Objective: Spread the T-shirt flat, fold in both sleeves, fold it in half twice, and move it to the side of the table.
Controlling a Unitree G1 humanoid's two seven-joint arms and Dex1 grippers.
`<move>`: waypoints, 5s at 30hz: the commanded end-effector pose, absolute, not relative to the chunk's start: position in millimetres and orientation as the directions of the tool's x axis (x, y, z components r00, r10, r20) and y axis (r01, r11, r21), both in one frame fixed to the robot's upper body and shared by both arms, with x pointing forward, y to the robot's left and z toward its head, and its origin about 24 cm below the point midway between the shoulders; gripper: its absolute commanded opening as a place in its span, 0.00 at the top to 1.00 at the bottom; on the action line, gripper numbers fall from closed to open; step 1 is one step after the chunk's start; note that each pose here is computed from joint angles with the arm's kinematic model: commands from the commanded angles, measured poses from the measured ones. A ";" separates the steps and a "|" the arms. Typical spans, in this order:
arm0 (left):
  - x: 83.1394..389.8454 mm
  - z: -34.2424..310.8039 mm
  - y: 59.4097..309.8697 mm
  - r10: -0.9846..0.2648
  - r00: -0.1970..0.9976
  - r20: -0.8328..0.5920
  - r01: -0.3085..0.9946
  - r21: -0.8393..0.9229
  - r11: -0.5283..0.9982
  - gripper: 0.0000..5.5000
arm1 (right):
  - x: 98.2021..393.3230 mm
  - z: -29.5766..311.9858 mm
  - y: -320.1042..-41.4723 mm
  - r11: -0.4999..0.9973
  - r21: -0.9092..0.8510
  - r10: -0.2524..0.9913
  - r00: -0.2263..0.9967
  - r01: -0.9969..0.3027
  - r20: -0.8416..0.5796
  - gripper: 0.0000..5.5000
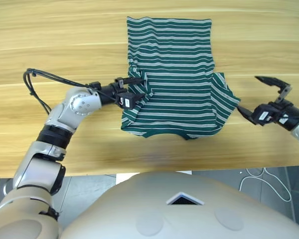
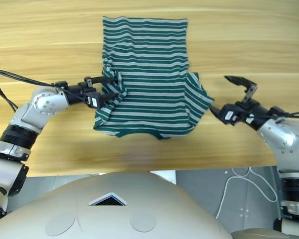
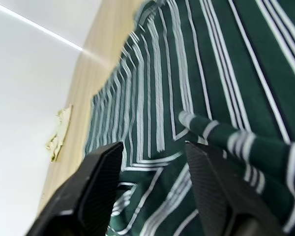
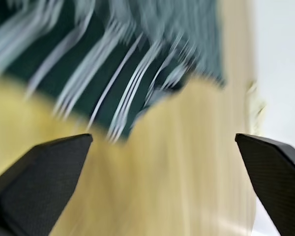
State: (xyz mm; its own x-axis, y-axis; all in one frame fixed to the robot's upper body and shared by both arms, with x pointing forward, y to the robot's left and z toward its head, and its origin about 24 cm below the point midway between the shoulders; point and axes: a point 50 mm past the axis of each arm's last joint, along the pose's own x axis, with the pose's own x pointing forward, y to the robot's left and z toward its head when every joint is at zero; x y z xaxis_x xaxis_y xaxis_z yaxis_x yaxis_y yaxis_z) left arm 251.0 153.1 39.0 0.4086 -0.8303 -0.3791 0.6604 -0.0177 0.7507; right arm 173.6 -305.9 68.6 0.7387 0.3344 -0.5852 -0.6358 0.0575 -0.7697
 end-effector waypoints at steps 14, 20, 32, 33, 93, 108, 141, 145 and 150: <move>259.9 54.4 154.7 -0.837 0.466 -0.287 0.572 0.819 0.038 0.46 | 177.8 38.1 -294.5 -0.036 -0.710 0.325 0.664 -0.703 -0.673 0.12; 264.5 64.7 156.0 -0.841 0.490 -0.227 0.523 0.849 0.075 0.46 | 182.6 31.9 -290.2 -0.040 -0.699 0.340 0.648 -0.714 -0.681 0.32; 266.2 73.0 155.6 -0.847 0.509 -0.154 0.481 0.867 0.131 0.46 | 183.6 27.0 -292.1 -0.034 -0.694 0.339 0.645 -0.719 -0.685 0.73; 266.0 72.8 155.7 -0.847 0.509 -0.153 0.481 0.867 0.132 0.46 | 183.6 27.1 -292.0 -0.033 -0.695 0.340 0.646 -0.718 -0.684 0.76; 260.8 70.4 149.9 -0.859 0.500 -0.109 0.481 0.860 0.171 0.46 | 220.7 30.1 -171.7 -0.091 -0.771 0.671 0.533 -0.630 -0.516 1.00; 257.7 67.5 148.4 -0.861 0.495 -0.116 0.493 0.854 0.169 0.46 | 205.0 34.9 -171.5 -0.123 -0.744 0.692 0.481 -0.656 -0.538 1.00; 191.6 43.5 237.5 -0.692 0.322 -0.646 0.811 0.565 -0.150 0.03 | 150.7 66.3 -267.6 -0.270 -0.536 0.510 0.353 -0.800 -0.784 0.31; 180.1 37.7 234.1 -0.706 0.254 -0.660 0.823 0.532 -0.201 0.03 | 133.4 46.0 -256.4 -0.279 -0.474 0.552 0.264 -0.835 -0.791 0.31; 181.0 31.2 229.6 -0.706 0.235 -0.669 0.818 0.528 -0.228 0.03 | 130.2 35.6 -240.8 -0.266 -0.480 0.610 0.240 -0.836 -0.755 0.31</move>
State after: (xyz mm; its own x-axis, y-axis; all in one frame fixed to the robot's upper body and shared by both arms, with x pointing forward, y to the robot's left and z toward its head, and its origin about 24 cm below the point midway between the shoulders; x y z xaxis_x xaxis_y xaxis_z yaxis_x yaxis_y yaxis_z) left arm 189.7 228.9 46.8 0.3004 -0.7474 -0.5926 0.7830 -0.1615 0.6007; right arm 143.6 -244.5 54.0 0.3194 0.6266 -0.7109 -0.7904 -0.2376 -0.5646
